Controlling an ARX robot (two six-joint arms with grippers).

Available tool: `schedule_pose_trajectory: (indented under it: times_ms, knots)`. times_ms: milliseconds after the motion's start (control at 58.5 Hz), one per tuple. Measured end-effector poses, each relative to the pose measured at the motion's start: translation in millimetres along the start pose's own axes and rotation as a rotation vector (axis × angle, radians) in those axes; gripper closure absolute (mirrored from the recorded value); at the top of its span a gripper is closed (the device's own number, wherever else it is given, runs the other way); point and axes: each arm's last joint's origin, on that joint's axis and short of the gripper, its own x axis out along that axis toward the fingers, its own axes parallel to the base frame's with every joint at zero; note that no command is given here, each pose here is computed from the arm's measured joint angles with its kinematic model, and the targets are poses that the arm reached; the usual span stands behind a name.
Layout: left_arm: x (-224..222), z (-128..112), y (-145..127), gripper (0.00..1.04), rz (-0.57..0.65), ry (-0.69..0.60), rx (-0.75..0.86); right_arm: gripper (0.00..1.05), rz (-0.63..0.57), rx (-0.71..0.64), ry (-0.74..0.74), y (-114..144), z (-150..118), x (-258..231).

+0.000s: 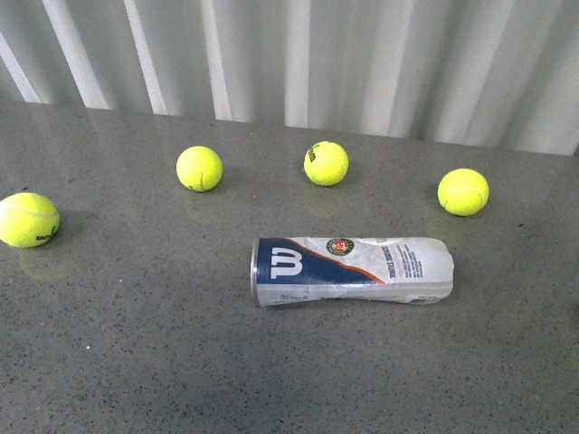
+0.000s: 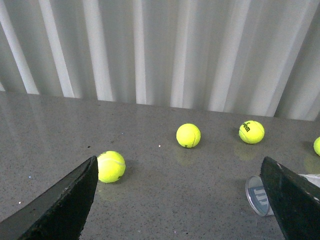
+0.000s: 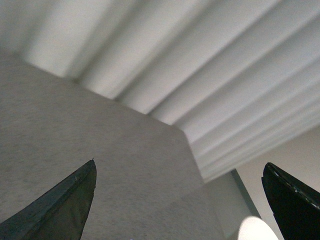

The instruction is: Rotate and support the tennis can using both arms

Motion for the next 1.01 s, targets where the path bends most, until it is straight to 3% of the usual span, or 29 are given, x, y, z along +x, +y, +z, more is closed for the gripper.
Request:
schedule_pose_trajectory:
  times_ms: [171, 273, 325, 359, 444, 496, 786, 1008]
  knots:
    - [0, 0, 0, 0.07, 0.000, 0.000, 0.000, 0.07, -0.159, 0.111, -0.042, -32, -14, -47]
    - [0, 0, 0, 0.07, 0.000, 0.000, 0.000, 0.07, -0.177, 0.157, -0.078, -39, -14, -66]
    - [0, 0, 0, 0.07, 0.000, 0.000, 0.000, 0.14, -0.013, 0.217, -0.159, -43, -13, -70]
    - [0, 0, 0, 0.07, 0.000, 0.000, 0.000, 0.21, 0.158, 0.309, -0.206, -43, -14, -73]
    - [0, 0, 0, 0.07, -0.001, 0.000, 0.000, 0.35, 0.466, 0.485, -0.246, -32, -18, -82]
    - [0, 0, 0, 0.07, 0.001, 0.000, 0.000, 0.44, 0.565, 0.557, -0.252, -26, -19, -85]
    - [0, 0, 0, 0.07, 0.000, 0.000, 0.000, 1.02, 0.602, 0.670, -0.230, -8, -27, -99]
    - [0, 0, 0, 0.07, 0.000, 0.000, 0.000, 1.01, 0.604, 0.677, -0.234, -2, -33, -114]
